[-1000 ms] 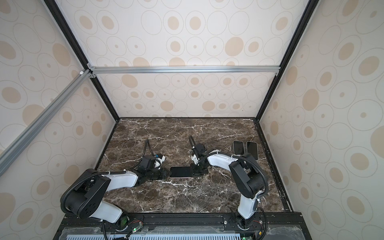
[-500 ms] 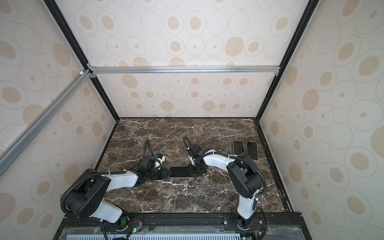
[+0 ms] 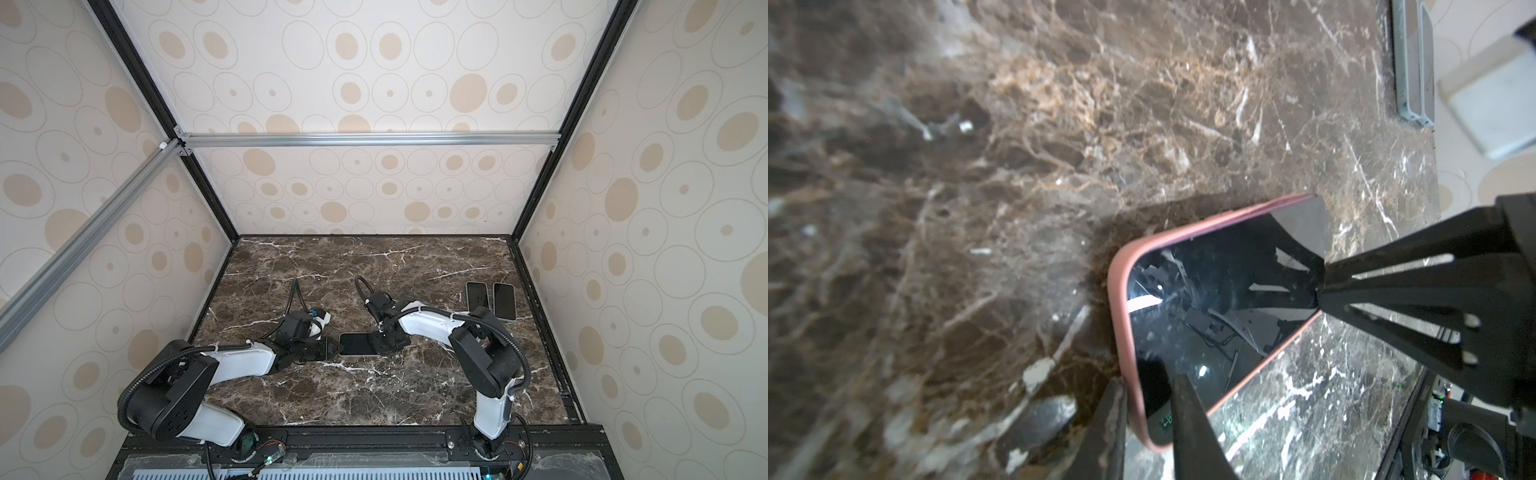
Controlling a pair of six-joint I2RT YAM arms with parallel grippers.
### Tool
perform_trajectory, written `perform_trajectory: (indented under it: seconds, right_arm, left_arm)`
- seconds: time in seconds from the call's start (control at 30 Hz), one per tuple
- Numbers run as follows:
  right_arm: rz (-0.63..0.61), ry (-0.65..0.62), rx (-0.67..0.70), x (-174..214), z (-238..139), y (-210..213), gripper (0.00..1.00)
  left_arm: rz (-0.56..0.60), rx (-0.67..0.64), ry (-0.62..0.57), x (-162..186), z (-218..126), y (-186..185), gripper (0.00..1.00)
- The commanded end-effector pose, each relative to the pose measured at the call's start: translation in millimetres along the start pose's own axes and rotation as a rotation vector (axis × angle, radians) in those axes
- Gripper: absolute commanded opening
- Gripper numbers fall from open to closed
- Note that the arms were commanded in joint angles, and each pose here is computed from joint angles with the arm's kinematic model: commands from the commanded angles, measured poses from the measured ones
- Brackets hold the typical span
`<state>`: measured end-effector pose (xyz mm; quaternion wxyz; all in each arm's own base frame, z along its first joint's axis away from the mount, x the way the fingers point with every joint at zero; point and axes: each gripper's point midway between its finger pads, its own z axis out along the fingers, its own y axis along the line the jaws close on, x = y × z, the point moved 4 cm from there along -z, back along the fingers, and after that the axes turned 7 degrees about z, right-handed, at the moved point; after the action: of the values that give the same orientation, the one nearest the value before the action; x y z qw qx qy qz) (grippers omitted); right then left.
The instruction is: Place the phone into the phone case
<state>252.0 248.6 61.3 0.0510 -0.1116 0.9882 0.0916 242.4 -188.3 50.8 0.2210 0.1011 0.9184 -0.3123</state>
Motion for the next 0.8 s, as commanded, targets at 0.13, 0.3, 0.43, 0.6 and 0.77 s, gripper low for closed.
perform_trajectory:
  seconds: [0.13, 0.3, 0.43, 0.6, 0.77]
  right_arm:
    - [0.004, -0.007, -0.020, -5.8, -11.1, -25.4, 0.26]
    - [0.014, -0.037, -0.113, -18.2, -29.6, -23.8, 0.27]
    - [0.038, -0.052, -0.184, -26.8, -32.2, -23.7, 0.27]
    - [0.057, -0.062, -0.259, -37.0, -28.9, -19.7, 0.25]
    - [0.067, -0.048, -0.283, -40.5, -19.3, -16.8, 0.23]
  left_arm:
    - [0.009, -0.063, 0.037, 7.9, -5.7, 4.7, 0.28]
    - [0.011, -0.068, 0.007, -2.2, -6.7, 2.4, 0.38]
    - [0.018, -0.086, -0.013, -11.1, -8.2, 2.3, 0.43]
    - [0.029, -0.082, -0.025, -18.9, -6.0, 2.3, 0.40]
    - [0.022, -0.067, -0.020, -23.5, 1.2, 4.7, 0.34]
